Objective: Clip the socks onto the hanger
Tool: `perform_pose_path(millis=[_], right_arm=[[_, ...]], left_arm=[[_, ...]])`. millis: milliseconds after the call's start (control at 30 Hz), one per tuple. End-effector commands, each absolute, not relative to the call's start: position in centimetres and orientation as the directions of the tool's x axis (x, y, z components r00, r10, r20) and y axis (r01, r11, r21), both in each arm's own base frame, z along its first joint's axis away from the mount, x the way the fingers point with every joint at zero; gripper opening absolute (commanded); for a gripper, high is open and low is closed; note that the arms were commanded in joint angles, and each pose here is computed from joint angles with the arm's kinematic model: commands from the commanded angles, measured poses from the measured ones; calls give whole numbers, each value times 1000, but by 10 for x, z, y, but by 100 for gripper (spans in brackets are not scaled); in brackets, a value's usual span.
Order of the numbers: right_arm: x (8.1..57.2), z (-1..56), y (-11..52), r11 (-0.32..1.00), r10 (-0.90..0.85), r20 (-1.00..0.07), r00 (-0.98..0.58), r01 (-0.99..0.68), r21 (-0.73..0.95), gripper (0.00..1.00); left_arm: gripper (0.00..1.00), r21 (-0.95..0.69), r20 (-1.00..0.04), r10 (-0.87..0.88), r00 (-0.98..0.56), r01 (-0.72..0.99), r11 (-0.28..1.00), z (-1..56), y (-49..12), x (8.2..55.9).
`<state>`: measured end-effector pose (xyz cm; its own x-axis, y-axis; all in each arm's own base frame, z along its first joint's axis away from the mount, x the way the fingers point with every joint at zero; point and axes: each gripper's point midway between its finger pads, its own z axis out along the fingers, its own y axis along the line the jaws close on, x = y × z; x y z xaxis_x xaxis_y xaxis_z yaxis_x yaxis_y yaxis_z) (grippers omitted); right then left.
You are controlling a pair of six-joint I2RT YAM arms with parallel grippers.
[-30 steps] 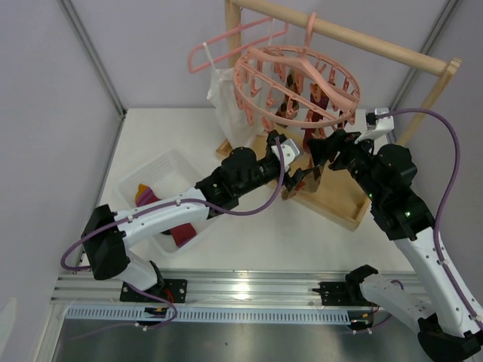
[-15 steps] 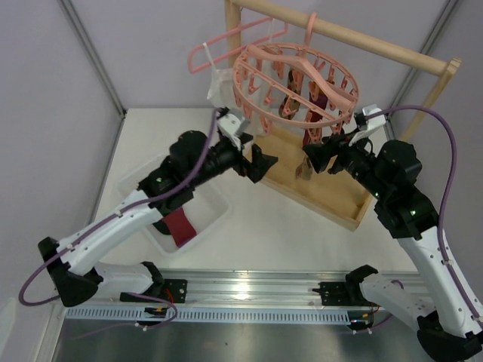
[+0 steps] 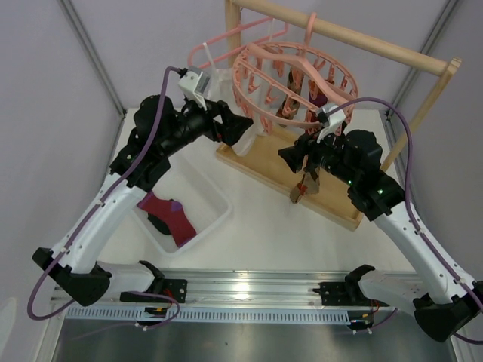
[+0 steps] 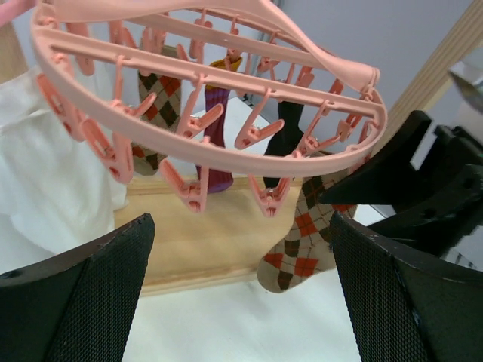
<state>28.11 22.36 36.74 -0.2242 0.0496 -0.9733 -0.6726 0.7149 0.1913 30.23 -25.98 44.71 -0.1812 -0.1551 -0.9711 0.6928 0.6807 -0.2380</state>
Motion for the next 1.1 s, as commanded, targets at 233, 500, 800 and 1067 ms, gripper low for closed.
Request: perform_pose_path(millis=[233,500,800,1067], right_arm=[[328,370,147,919,172,-977,-126,-336,205,64],[339,367,97,938,299,-948,-110,-147,313,64],[344,371,69,920,384,-920,-78,-53,388,64],[344,372,66,924,373,-924,-82,-56,378,64]], left_arm=[[99,-270,-962,-193,-192,766,583,466,-291,315],[100,-289,-955,-232,-185,757,586,471,-288,314],[100,-302,-949,-274,-154,682,666,473,-279,336],[100,-323,-941,-307,-142,647,691,479,-280,352]])
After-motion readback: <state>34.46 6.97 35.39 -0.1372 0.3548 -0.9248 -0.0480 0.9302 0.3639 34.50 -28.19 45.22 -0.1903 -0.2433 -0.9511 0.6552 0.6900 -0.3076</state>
